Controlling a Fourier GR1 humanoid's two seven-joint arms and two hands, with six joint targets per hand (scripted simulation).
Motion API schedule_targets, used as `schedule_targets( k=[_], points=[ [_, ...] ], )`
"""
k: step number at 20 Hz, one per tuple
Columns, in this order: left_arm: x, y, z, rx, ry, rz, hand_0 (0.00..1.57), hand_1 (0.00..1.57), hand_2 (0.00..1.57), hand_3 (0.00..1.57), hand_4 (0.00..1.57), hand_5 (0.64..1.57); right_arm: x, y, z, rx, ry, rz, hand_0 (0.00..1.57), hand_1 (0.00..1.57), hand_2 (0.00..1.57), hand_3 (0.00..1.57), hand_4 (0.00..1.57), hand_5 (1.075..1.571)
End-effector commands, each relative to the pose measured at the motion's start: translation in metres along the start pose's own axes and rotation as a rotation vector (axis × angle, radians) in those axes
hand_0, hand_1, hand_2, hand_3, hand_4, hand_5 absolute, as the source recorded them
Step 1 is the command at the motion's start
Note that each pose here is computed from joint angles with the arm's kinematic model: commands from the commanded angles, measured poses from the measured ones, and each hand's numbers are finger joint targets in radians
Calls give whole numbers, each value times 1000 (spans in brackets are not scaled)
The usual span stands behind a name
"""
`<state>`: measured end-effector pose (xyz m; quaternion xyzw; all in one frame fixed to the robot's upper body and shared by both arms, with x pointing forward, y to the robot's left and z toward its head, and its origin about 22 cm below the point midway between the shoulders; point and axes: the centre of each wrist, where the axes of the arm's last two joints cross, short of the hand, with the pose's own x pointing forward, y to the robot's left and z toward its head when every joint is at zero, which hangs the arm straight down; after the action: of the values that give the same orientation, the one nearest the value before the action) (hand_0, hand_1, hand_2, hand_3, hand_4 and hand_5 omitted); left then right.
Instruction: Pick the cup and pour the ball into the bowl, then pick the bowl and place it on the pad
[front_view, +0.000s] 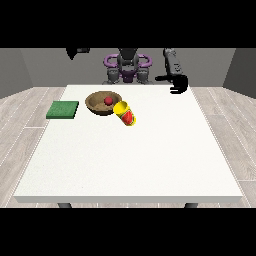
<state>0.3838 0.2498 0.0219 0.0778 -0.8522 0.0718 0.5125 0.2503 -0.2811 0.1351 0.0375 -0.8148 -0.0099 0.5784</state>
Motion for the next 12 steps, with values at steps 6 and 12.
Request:
schedule_targets(
  k=[6,12],
  points=[
    [62,124,-73,-42,-158,143,0,0,0,0,0,1537,0,42,3,21,-61,-4,0,0,0,0,484,1569],
    [130,131,-120,-149,-174,48,0,0,0,0,0,1521,-61,28,-15,-62,30,-45,0,0,0,0,412,1568]
  ],
)
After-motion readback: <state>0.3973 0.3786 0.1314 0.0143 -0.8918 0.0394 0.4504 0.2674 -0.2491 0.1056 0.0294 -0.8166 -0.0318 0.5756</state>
